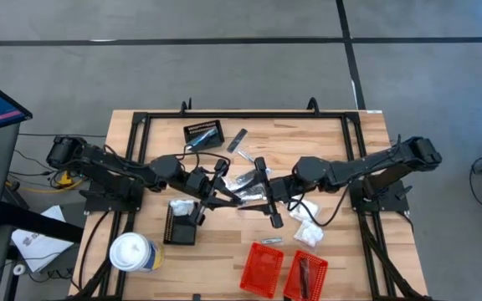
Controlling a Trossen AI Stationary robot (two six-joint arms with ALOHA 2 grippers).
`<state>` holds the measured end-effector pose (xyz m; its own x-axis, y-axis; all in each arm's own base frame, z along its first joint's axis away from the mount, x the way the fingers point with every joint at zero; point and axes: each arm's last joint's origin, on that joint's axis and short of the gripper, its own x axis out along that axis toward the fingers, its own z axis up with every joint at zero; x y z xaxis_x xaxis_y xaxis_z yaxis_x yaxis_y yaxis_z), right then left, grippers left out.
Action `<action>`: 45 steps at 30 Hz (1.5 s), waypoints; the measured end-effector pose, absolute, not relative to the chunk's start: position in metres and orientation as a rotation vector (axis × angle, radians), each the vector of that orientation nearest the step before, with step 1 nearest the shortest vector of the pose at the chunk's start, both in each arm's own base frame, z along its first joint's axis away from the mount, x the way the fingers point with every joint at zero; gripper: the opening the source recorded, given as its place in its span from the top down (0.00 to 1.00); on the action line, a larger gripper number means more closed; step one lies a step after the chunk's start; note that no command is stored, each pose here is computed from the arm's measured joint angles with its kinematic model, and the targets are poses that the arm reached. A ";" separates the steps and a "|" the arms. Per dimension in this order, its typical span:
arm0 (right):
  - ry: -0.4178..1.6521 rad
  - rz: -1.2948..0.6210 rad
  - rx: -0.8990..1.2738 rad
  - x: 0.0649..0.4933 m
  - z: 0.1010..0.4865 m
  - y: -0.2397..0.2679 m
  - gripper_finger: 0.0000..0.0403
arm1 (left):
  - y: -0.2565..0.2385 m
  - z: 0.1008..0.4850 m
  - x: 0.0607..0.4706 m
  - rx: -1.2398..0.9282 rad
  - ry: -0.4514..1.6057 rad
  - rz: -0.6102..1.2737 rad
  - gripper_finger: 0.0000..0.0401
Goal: Pick & Place Travel size toiletries
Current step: Put the nail cutter into the left red bin
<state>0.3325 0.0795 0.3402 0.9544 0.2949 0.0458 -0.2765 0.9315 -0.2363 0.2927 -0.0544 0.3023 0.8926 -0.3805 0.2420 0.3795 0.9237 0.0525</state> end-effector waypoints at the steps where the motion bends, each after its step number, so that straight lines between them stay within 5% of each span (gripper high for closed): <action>1: -0.081 0.293 -0.230 0.332 0.340 0.080 0.59 | -0.054 0.302 0.293 0.004 -0.252 -0.394 0.88; 9: -0.082 0.297 -0.243 0.332 0.340 0.080 0.82 | -0.054 0.301 0.293 0.001 -0.236 -0.395 0.88; 20: -0.083 0.292 -0.256 0.332 0.340 0.079 0.96 | -0.054 0.300 0.293 0.003 -0.226 -0.393 0.81; 34: -0.075 0.288 -0.230 0.330 0.342 0.079 0.96 | -0.055 0.296 0.294 -0.026 -0.179 -0.355 0.50; 45: -0.047 0.281 -0.232 0.322 0.346 0.080 0.96 | -0.054 0.305 0.280 -0.049 -0.120 -0.348 0.40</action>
<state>0.3221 0.0797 0.3462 0.9600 0.2798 0.0133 -0.2691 0.9343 -0.2337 0.2801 -0.0537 0.3054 0.9330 -0.3372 0.1260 0.3431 0.9389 -0.0277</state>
